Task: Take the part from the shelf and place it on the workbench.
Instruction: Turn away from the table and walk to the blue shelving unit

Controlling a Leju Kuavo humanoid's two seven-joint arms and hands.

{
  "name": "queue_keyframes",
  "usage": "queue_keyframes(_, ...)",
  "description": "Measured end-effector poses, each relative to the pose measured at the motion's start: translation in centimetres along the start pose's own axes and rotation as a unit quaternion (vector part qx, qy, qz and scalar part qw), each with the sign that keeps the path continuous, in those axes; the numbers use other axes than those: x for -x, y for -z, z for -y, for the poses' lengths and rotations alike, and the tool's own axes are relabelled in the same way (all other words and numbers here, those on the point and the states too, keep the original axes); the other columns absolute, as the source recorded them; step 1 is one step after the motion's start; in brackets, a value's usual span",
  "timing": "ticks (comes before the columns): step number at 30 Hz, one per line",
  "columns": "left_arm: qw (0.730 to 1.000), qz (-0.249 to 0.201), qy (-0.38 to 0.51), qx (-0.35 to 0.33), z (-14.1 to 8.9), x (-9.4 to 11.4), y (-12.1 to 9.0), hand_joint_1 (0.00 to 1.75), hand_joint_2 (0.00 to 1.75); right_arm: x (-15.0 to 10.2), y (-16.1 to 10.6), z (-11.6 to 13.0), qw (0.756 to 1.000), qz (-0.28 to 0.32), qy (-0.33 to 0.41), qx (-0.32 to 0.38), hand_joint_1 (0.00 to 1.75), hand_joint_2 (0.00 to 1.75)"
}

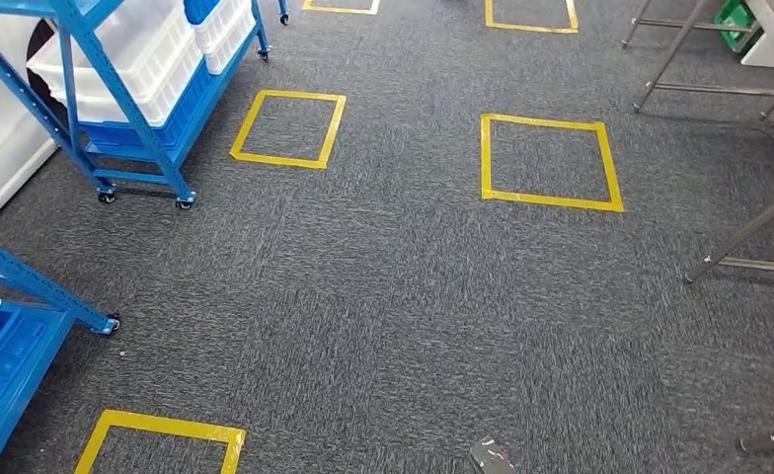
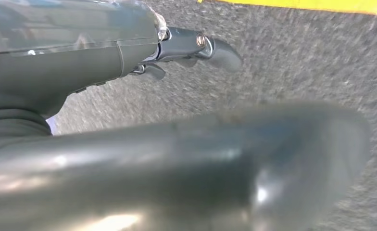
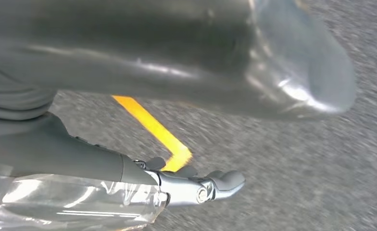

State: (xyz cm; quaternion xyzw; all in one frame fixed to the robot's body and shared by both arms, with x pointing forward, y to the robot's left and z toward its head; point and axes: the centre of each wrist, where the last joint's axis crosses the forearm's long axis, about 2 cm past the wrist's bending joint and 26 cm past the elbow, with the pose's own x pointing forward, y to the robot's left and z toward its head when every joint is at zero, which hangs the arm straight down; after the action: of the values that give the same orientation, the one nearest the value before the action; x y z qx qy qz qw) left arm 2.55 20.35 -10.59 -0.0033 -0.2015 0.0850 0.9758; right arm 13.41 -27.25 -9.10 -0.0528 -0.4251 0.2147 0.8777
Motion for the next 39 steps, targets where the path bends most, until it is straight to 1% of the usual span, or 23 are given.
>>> queue_keyframes(3,1.000,0.005,0.001,-0.001,0.09,-0.15,0.04,0.00,0.00,0.58,-0.38,-0.06,1.000,-0.005,0.005,0.001,0.00,0.00)
queue_keyframes(7,1.000,0.002,-0.004,-0.002,0.00,0.17,-0.06,0.00,0.00,1.10,-0.73,-0.16,1.000,-0.006,0.020,0.001,0.00,0.00)
queue_keyframes(11,1.000,0.007,-0.008,-0.004,-0.09,-0.13,0.06,0.00,0.00,0.59,-0.33,0.10,1.000,0.006,0.024,0.004,0.00,0.00)
queue_keyframes(16,1.000,0.009,-0.010,-0.004,-0.05,-0.41,0.16,0.00,0.00,0.60,-0.31,0.27,1.000,0.000,-0.007,0.011,0.00,0.00)
queue_keyframes(20,1.000,0.008,-0.011,-0.005,-0.04,-0.41,0.15,0.00,0.00,0.59,-0.33,0.21,1.000,0.000,-0.016,0.008,0.00,0.00)
queue_keyframes(25,1.000,0.009,-0.011,-0.005,-0.03,-0.65,0.24,0.00,0.00,0.63,-0.37,0.08,1.000,-0.002,-0.016,0.000,0.00,0.00)
queue_keyframes(28,1.000,0.007,-0.012,-0.006,0.00,-0.45,0.16,0.00,0.00,0.47,-0.27,0.08,1.000,-0.001,-0.016,-0.004,0.00,0.00)
queue_keyframes(39,1.000,0.018,-0.023,-0.003,0.11,-0.58,0.20,0.00,0.00,0.50,-0.27,0.11,1.000,-0.007,-0.017,-0.008,0.00,0.00)
